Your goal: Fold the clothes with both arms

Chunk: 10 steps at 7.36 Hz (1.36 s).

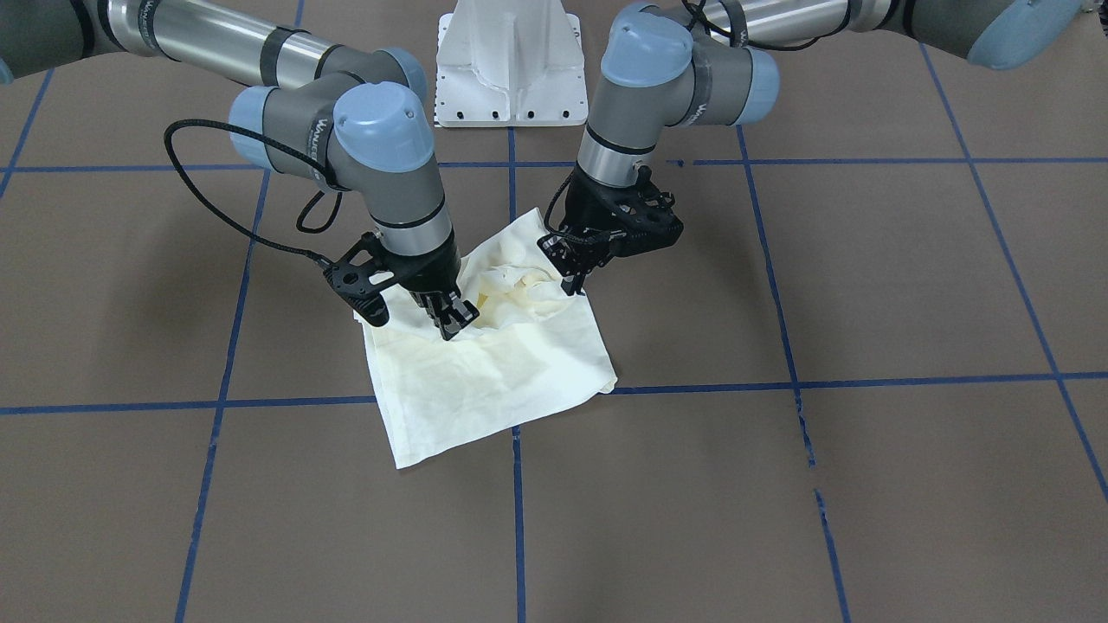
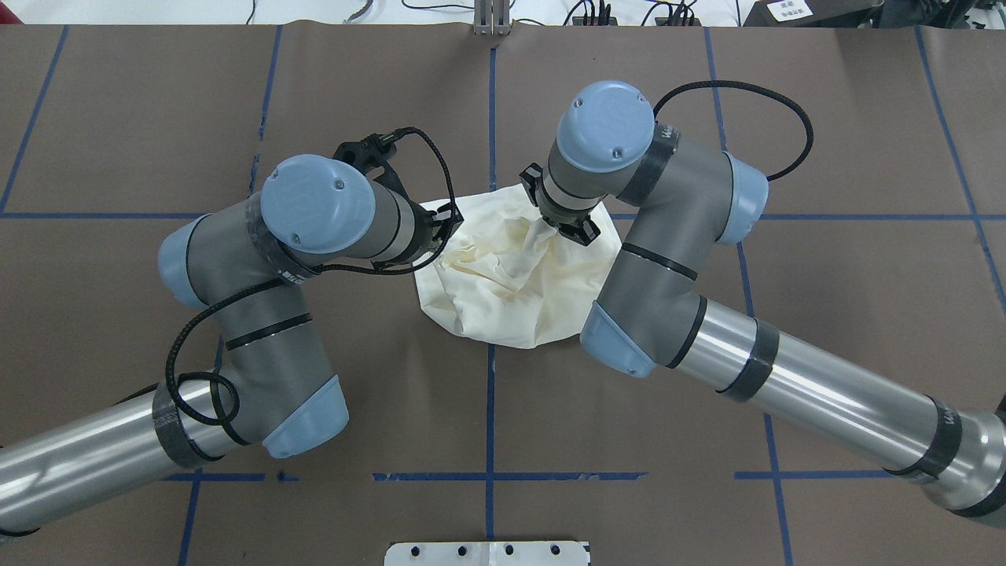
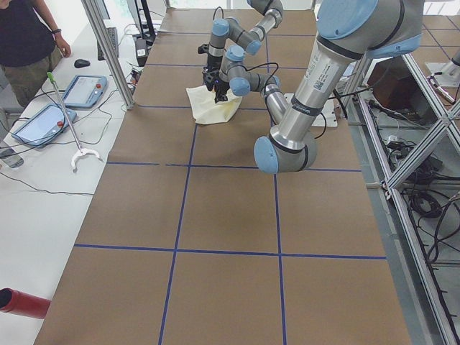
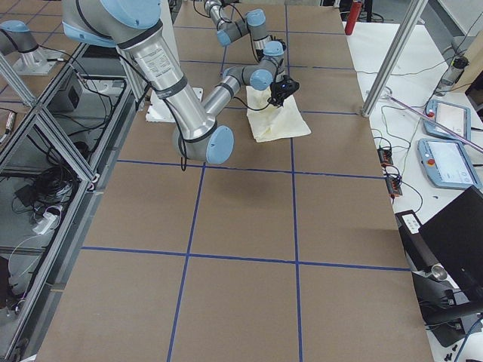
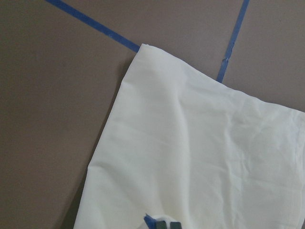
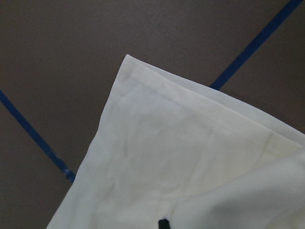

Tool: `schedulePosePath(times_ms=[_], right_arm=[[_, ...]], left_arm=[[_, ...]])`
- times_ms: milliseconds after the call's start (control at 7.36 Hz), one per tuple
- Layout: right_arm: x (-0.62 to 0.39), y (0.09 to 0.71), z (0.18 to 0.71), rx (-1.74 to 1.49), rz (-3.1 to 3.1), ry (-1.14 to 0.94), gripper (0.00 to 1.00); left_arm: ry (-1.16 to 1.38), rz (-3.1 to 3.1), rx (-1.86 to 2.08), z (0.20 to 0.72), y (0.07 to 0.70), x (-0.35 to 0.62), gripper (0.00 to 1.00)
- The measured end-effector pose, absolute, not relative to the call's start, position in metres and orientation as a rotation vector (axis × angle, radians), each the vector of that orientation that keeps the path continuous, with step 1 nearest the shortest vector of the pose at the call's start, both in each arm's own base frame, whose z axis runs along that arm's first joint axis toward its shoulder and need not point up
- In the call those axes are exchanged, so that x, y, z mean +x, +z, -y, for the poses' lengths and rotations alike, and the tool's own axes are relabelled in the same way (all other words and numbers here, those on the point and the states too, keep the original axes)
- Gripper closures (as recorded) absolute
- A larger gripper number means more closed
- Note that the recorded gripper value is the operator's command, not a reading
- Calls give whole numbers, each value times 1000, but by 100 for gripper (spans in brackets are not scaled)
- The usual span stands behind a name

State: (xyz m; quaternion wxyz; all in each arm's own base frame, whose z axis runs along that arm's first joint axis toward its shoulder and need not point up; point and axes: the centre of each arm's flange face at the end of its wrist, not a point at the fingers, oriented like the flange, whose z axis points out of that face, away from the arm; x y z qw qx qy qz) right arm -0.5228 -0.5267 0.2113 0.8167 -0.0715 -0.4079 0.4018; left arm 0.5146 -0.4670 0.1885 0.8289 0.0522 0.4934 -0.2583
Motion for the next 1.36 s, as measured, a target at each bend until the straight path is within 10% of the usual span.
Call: schedulePosePath(times_ms=[544, 815, 1359], right_arm=[[-549, 204, 577, -141, 862, 854, 100], [-560, 214, 587, -134, 865, 846, 1], [-545, 206, 611, -89, 937, 856, 0]], left_arm=[[-568, -1012, 165, 519, 196, 507, 100], [-573, -997, 174, 534, 215, 511, 100], [-593, -990, 194, 554, 226, 502, 84]])
